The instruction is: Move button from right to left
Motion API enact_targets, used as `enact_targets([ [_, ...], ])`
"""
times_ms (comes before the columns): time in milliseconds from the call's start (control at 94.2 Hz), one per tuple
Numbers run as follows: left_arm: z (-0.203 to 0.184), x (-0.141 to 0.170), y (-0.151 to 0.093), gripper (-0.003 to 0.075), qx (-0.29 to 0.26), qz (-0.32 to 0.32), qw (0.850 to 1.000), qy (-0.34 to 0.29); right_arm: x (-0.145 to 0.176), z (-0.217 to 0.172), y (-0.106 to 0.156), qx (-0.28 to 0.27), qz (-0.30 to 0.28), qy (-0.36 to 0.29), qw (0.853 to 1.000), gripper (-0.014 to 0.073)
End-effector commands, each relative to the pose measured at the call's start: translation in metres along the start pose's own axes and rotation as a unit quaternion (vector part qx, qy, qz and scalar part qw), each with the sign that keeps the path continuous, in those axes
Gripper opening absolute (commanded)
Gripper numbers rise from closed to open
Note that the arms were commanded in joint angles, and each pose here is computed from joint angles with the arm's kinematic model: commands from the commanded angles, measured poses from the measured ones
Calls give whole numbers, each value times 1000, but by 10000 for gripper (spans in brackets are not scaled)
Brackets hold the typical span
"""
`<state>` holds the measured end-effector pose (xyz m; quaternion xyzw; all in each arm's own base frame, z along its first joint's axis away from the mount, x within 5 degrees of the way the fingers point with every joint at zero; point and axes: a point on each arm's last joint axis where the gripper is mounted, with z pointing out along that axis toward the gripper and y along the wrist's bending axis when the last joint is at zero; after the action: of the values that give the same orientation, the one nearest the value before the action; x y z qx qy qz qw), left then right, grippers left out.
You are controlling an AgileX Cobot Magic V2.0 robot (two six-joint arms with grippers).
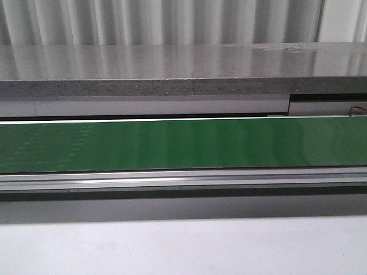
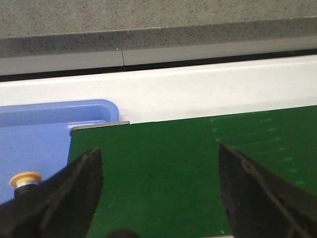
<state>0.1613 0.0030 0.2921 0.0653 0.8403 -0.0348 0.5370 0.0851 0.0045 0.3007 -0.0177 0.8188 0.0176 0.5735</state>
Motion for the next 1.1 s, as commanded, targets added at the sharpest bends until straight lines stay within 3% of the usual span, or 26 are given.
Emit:
enact_targets([
  [0, -18, -5, -5, 469, -10, -25, 998, -58, -14, -3, -1, 8, -5, -44, 999, -68],
  [223, -48, 16, -21, 286, 11, -26, 994, -103, -14, -3, -1, 8, -5, -44, 999, -68],
  [425, -65, 25, -28, -18, 10, -13, 990, -142, -14, -3, -1, 8, -5, -44, 999, -68],
  [1094, -66, 28, -29, -20, 13, -19, 989, -145, -14, -3, -1, 8, -5, -43, 999, -68],
])
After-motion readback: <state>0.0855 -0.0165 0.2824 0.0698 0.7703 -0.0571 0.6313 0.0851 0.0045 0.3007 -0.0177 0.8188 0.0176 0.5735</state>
